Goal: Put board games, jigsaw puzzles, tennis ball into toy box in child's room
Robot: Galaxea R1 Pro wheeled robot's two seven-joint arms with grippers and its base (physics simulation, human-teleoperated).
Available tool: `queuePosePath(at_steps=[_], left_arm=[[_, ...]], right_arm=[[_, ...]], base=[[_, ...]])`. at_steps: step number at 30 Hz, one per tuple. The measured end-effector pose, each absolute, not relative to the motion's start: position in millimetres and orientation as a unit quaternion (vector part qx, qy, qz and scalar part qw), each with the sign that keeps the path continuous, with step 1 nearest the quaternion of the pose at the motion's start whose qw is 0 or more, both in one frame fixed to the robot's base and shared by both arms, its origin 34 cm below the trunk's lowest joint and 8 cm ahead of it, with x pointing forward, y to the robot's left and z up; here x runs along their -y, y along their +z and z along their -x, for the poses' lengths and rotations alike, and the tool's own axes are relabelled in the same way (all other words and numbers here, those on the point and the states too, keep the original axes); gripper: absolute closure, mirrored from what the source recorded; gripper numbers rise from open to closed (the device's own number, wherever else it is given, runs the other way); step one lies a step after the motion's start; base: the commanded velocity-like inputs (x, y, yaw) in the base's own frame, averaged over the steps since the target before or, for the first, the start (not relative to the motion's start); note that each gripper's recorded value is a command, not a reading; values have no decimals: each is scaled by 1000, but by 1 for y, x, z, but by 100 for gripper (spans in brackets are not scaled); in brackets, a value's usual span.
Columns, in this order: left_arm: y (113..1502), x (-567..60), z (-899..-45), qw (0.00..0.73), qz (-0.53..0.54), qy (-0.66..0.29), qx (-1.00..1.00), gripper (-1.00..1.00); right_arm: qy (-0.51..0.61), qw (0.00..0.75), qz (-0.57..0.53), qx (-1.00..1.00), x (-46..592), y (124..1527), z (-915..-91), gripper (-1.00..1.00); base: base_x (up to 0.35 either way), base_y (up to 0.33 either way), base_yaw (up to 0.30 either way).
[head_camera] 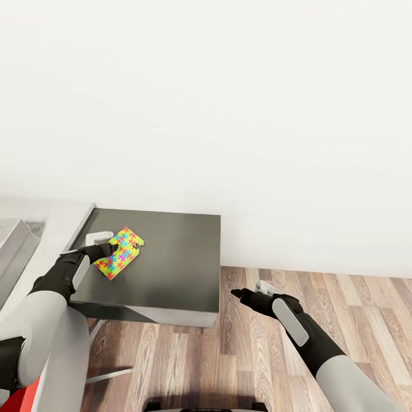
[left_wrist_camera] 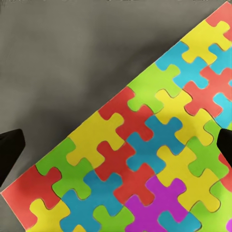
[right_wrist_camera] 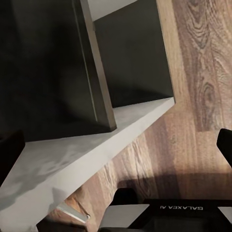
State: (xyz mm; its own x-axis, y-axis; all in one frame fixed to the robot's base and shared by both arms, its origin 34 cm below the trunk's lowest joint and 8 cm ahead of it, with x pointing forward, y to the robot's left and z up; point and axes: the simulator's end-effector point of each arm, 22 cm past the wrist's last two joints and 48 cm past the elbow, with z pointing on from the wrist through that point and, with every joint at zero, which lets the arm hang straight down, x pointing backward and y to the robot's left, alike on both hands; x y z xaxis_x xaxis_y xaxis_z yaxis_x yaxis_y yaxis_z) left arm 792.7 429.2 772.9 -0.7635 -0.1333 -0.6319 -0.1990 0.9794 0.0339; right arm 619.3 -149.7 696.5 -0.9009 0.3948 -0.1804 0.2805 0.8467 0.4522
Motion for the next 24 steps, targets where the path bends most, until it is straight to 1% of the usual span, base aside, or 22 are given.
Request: queuePosePath(at_steps=[5,8,24], left_arm=[[773,-430,-793,332,86,53,-938,-100],[773,-431,-793,332,87,52,-938,-100],[773,-430,-793,333,89,49,-938,-100]], right_arm=[[213,134,-177,-952,150,696,-619,-100],[213,134,-177,-952,150,696,-619,-100],[213,134,-177,-952,150,696,-619,-100]], base=[[0,-187,0],[0,-94,0],[0,-7,0]])
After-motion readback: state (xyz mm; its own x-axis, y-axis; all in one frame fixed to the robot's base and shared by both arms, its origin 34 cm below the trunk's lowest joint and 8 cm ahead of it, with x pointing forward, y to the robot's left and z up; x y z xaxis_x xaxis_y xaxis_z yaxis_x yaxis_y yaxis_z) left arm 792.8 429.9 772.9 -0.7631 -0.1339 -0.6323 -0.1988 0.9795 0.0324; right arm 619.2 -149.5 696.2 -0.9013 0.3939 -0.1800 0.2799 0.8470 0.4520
